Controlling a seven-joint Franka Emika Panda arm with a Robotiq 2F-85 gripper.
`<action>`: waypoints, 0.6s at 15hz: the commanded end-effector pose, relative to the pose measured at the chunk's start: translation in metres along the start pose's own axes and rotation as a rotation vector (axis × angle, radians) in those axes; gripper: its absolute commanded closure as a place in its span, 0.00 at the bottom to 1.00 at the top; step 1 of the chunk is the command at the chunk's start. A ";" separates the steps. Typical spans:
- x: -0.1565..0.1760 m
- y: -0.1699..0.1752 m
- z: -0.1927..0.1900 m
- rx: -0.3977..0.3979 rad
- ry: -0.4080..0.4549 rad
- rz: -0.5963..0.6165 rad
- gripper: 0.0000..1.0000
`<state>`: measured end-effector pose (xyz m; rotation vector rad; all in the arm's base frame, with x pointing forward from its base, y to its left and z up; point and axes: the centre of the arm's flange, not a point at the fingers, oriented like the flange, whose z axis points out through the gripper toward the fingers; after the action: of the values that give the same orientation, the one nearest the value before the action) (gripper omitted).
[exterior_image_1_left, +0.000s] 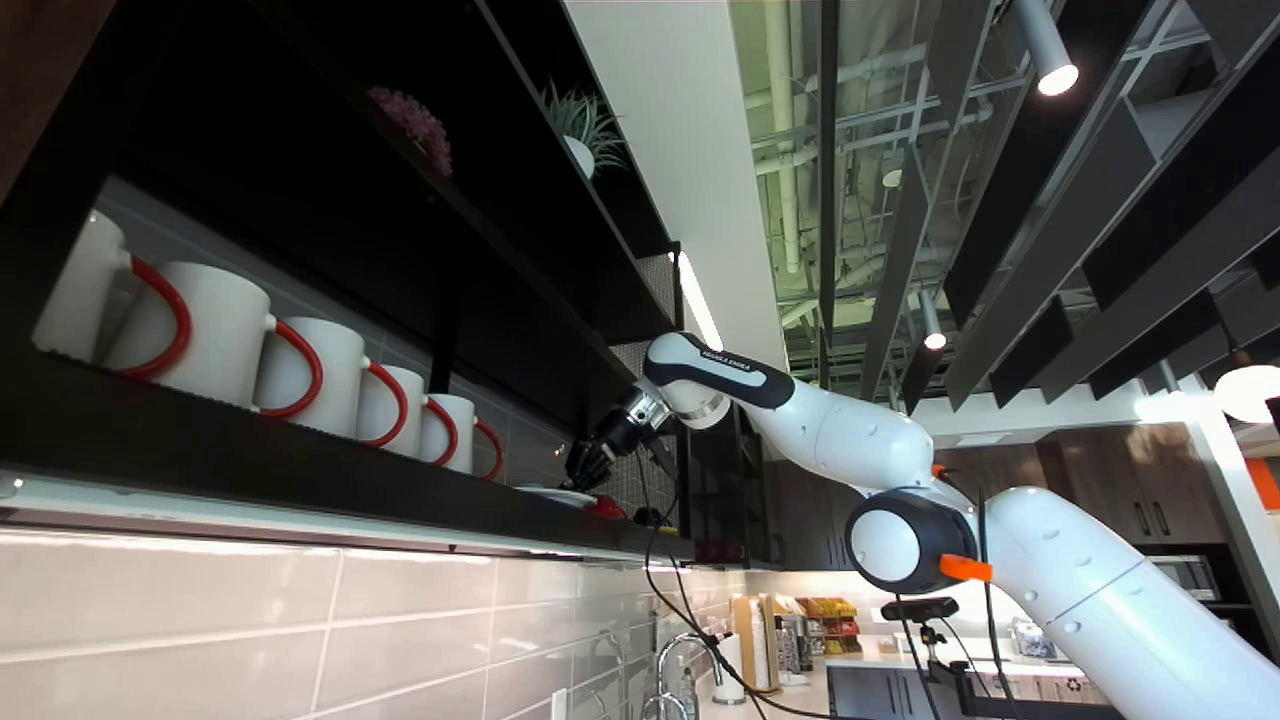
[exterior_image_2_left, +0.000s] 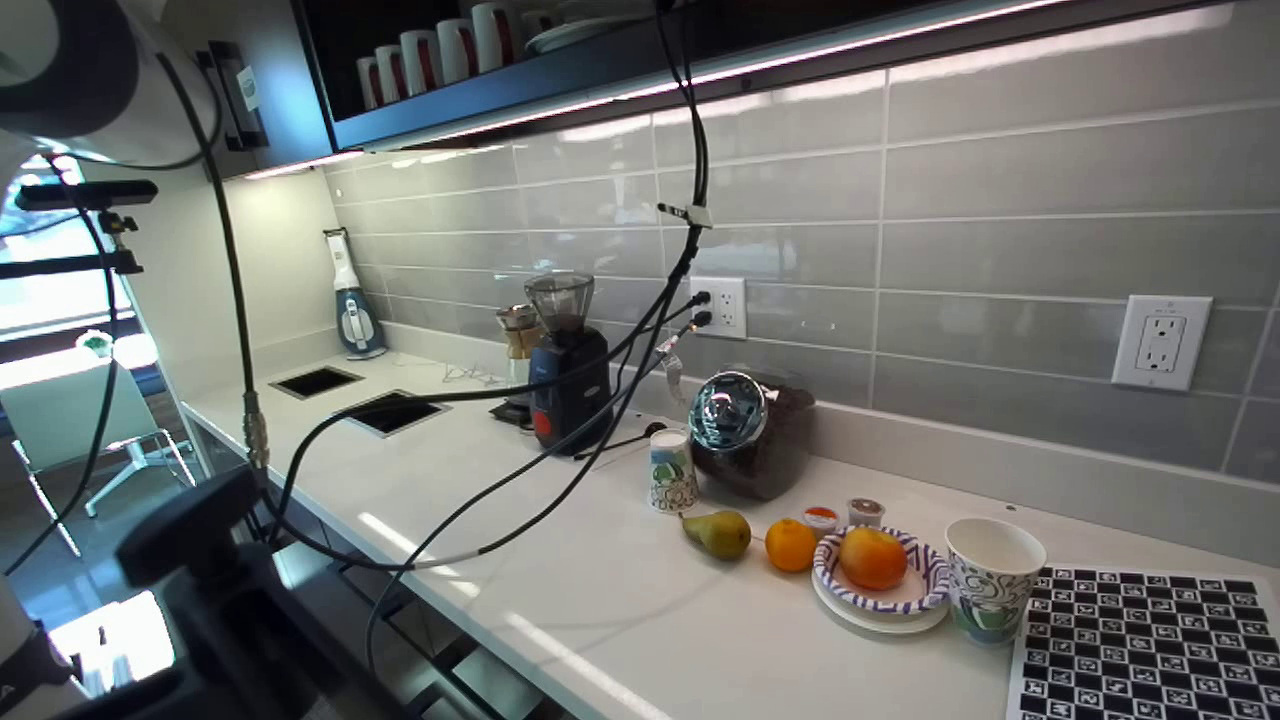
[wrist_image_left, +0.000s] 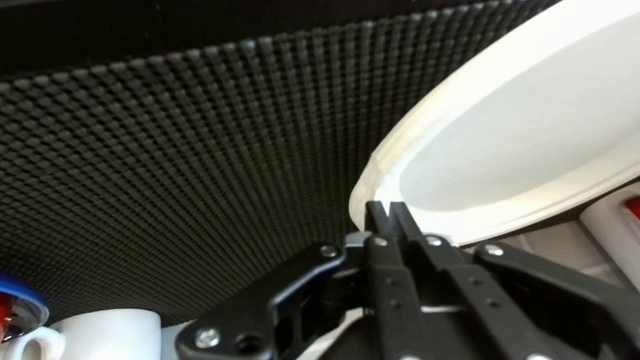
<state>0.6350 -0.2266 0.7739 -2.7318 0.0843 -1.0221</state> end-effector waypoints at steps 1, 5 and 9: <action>0.024 -0.001 -0.006 -0.011 0.009 0.007 0.99; 0.024 0.000 -0.008 -0.016 0.012 0.007 0.66; 0.023 0.000 -0.005 -0.018 0.005 0.004 0.39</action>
<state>0.6350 -0.2264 0.7740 -2.7312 0.0860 -1.0220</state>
